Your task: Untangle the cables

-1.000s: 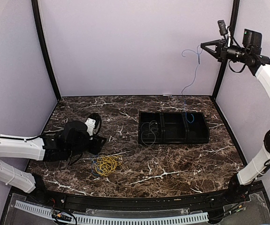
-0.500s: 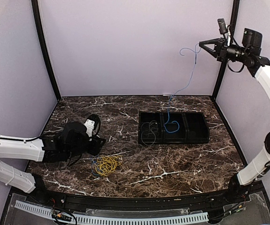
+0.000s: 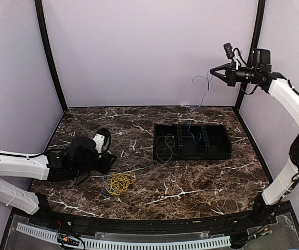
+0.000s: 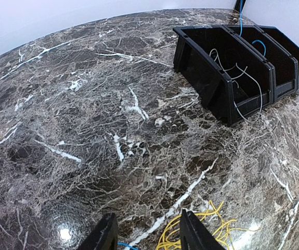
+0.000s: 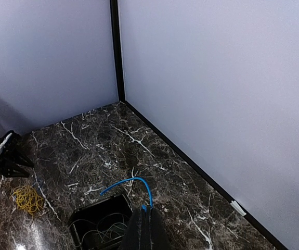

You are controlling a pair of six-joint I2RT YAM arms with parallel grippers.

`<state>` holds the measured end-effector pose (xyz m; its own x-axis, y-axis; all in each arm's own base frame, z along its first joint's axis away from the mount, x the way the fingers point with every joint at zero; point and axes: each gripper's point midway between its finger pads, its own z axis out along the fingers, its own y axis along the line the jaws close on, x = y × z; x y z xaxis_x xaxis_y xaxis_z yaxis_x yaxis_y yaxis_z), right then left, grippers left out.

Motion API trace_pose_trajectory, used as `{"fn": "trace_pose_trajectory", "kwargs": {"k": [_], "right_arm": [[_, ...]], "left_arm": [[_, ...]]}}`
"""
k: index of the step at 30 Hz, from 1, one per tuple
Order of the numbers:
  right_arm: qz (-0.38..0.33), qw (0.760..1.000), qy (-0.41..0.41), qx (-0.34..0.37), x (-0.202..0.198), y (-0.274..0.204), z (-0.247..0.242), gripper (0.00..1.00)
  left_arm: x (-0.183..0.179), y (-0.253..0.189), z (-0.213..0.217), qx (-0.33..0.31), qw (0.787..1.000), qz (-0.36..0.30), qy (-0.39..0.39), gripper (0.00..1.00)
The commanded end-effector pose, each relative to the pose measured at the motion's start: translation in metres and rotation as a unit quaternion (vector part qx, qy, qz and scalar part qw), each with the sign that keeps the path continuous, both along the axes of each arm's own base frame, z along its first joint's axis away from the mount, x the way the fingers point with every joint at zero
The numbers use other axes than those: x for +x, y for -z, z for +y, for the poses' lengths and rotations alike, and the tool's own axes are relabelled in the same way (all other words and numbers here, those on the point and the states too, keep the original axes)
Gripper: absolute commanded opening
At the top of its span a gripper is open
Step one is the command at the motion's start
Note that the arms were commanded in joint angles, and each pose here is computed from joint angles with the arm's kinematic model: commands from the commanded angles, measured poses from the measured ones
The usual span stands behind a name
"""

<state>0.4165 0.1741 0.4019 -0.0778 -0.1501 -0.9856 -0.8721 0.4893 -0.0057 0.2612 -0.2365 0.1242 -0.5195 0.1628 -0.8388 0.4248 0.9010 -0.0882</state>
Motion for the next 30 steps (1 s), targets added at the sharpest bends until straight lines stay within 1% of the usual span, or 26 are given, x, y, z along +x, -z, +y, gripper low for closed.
{"fn": "trace_pose_trajectory", "kwargs": {"k": [1,5,10,15,24,30], "right_arm": [[0.019,0.998,0.001,-0.056,0.003,0.051,0.012,0.00],[0.051,0.995,-0.002,-0.082,-0.003,0.092,0.014,0.00],[0.097,0.989,0.013,-0.113,-0.005,0.137,0.007,0.00],[0.140,0.980,0.008,-0.140,-0.013,0.177,0.015,0.00],[0.177,0.963,0.026,-0.201,-0.003,0.234,0.038,0.00],[0.182,0.950,0.042,-0.251,0.010,0.267,0.052,0.00]], "left_arm": [[-0.001,-0.001,0.005,-0.007,1.000,-0.004,-0.008,0.43],[-0.002,0.001,0.007,-0.006,1.000,-0.004,-0.009,0.42],[-0.003,0.005,0.008,-0.005,1.000,-0.005,-0.011,0.43],[-0.003,0.008,0.009,-0.003,1.000,-0.004,-0.009,0.43],[-0.005,0.012,0.011,0.000,1.000,-0.001,-0.009,0.43],[-0.008,0.018,0.014,-0.001,1.000,0.004,-0.013,0.43]]}}
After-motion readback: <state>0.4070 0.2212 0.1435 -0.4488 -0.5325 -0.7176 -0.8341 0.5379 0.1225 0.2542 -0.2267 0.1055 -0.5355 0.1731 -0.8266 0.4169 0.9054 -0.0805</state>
